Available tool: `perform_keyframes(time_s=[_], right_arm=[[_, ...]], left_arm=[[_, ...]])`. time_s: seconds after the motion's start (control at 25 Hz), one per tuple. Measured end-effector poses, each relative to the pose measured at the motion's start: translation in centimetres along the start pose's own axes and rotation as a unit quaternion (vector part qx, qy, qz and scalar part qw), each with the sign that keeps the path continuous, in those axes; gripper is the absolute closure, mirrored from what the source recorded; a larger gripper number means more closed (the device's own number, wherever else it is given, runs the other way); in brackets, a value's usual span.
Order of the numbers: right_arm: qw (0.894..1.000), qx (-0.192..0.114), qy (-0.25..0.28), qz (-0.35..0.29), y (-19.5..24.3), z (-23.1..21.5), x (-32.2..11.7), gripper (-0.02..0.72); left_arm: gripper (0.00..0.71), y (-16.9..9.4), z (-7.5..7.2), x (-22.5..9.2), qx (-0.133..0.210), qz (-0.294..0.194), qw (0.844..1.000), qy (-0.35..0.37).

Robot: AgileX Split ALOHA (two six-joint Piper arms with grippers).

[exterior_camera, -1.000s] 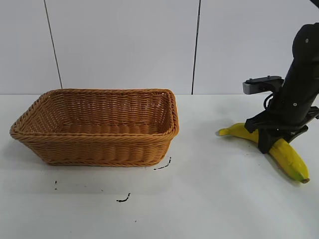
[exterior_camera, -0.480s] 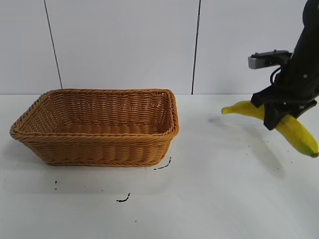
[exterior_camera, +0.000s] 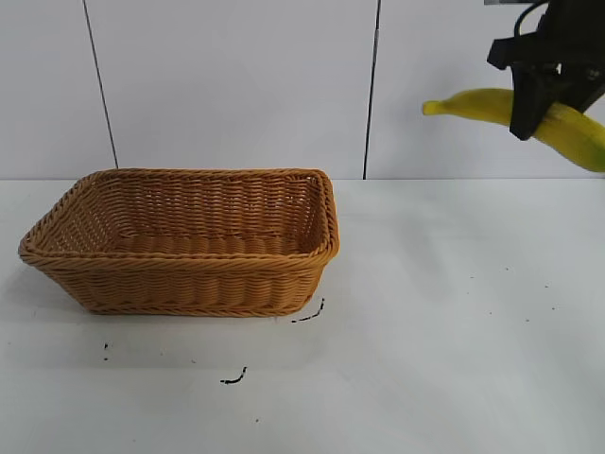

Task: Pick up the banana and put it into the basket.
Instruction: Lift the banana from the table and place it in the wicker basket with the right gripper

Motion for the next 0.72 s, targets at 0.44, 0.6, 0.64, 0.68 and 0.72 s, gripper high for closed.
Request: perform_keyframes(time_s=[0.44, 0.6, 0.64, 0.68, 0.72], right_arm=[[0.989, 0.036, -0.140, -0.035, 3.0, 13.8, 4.5, 0.402], [0.980, 0.049, -0.190, -0.045, 5.1, 18.8, 4.8, 0.402], [0.975, 0.052, -0.209, -0.050, 5.7, 20.0, 4.7, 0.402], [0.970, 0.051, -0.230, -0.057, 6.4, 20.7, 4.9, 0.402], [0.965, 0.049, -0.251, -0.063, 7.0, 21.3, 4.9, 0.402]], left_arm=[[0.020, 0.0, 0.0, 0.0, 0.000, 0.000, 1.000, 0.000], [0.020, 0.0, 0.0, 0.0, 0.000, 0.000, 1.000, 0.000], [0.020, 0.0, 0.0, 0.0, 0.000, 0.000, 1.000, 0.000], [0.020, 0.0, 0.0, 0.0, 0.000, 0.000, 1.000, 0.000], [0.020, 0.0, 0.0, 0.0, 0.000, 0.000, 1.000, 0.000]])
Point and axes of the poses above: a point on each arm's last joint axis where the gripper is mounted, y pointing out along that axis toward the gripper, z along the wrist's bending axis when the last joint is at zero, x = y × z, the point moved 9 cm from there along y, pointing out along that axis toward the gripper, and after that the axes turned 9 degrees about y, right-handed, at the moved point
